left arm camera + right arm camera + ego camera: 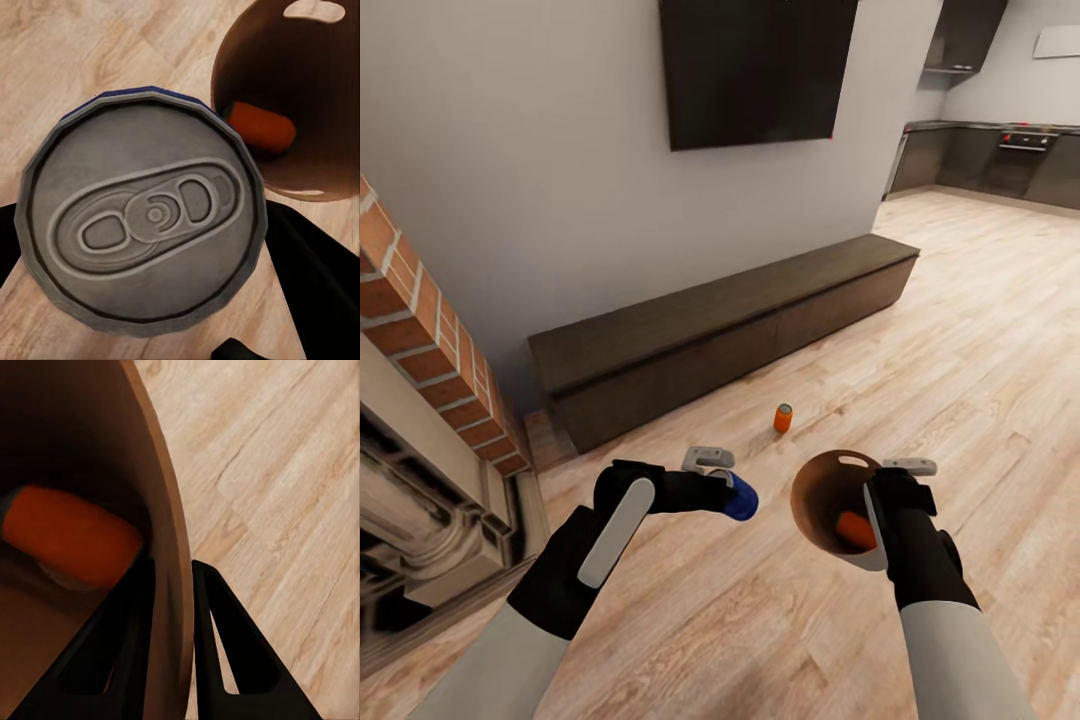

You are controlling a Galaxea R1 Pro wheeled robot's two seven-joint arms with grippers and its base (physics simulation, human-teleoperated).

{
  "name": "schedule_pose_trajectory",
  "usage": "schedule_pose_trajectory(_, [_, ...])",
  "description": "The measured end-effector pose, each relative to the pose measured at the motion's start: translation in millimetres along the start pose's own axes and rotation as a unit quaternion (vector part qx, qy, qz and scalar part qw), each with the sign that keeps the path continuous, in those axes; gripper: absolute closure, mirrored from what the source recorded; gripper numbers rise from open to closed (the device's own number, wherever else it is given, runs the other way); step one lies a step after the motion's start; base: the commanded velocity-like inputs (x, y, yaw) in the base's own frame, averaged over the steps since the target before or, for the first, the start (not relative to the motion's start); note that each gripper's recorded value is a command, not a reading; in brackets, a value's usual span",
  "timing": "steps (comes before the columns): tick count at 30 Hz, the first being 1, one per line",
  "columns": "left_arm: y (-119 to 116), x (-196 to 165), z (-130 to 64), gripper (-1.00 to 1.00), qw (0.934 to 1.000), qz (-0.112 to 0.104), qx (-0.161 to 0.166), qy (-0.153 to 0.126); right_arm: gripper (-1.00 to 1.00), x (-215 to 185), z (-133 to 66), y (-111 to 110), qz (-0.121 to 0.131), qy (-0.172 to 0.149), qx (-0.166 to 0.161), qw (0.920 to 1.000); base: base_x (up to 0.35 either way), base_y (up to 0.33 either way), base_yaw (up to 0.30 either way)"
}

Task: Put the three can of soda from the living room inside the tash can in the kitchen.

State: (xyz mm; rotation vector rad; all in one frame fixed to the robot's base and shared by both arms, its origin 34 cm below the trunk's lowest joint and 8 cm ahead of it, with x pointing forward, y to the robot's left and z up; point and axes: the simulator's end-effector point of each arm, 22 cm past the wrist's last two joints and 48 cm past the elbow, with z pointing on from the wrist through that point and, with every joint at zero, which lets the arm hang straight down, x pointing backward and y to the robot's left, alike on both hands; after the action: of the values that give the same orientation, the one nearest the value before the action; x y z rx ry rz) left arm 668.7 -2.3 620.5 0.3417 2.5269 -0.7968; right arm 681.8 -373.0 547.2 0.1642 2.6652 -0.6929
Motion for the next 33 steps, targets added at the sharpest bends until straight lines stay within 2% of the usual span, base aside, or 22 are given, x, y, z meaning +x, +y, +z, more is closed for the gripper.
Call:
schedule_pose_trajectory(8, [-14,-16,-15.7,1.0,0.9999,0.003,0.008,-0.008,1.0,4,-4.6,-5,-0.014,0.018,0.011,0.9997,0.0,0.0,0.0])
schedule_pose_trajectory(14, [-21,-26,-25.2,1.0,0.9999,0.005,0.009,-0.011,1.0,6,-10.1,-27,-0.031,0.029,0.062,0.9972,0.0,0.0,0.0])
schedule_pose_trajectory(20, [-26,-33,-33.3,1.0,0.9999,0.005,0.01,-0.011,1.0,5,-16.3,-28,-0.033,0.036,0.06,0.997,0.0,0.0,0.0])
schedule_pose_trajectory(24, [-35,-38,-39.0,1.0,0.9997,-0.001,0.022,-0.011,1.0,4,-21.6,-30,-0.042,0.039,0.064,0.9963,0.0,0.0,0.0])
schedule_pose_trajectory(29, [-49,-47,-49.4,1.0,0.999,-0.007,0.042,-0.015,1.0,9,-26.4,-16,-0.061,0.049,0.052,0.9955,0.0,0.0,0.0])
schedule_pose_trajectory(31, [-54,-47,-52.4,1.0,0.9987,-0.01,0.047,-0.014,1.0,4,-27.5,-8,-0.069,0.034,0.047,0.9959,0.0,0.0,0.0])
schedule_pose_trajectory(33, [-56,-48,-55.2,1.0,0.9986,-0.01,0.049,-0.014,1.0,5,-27.9,-6,-0.078,0.034,0.049,0.9952,0.0,0.0,0.0])
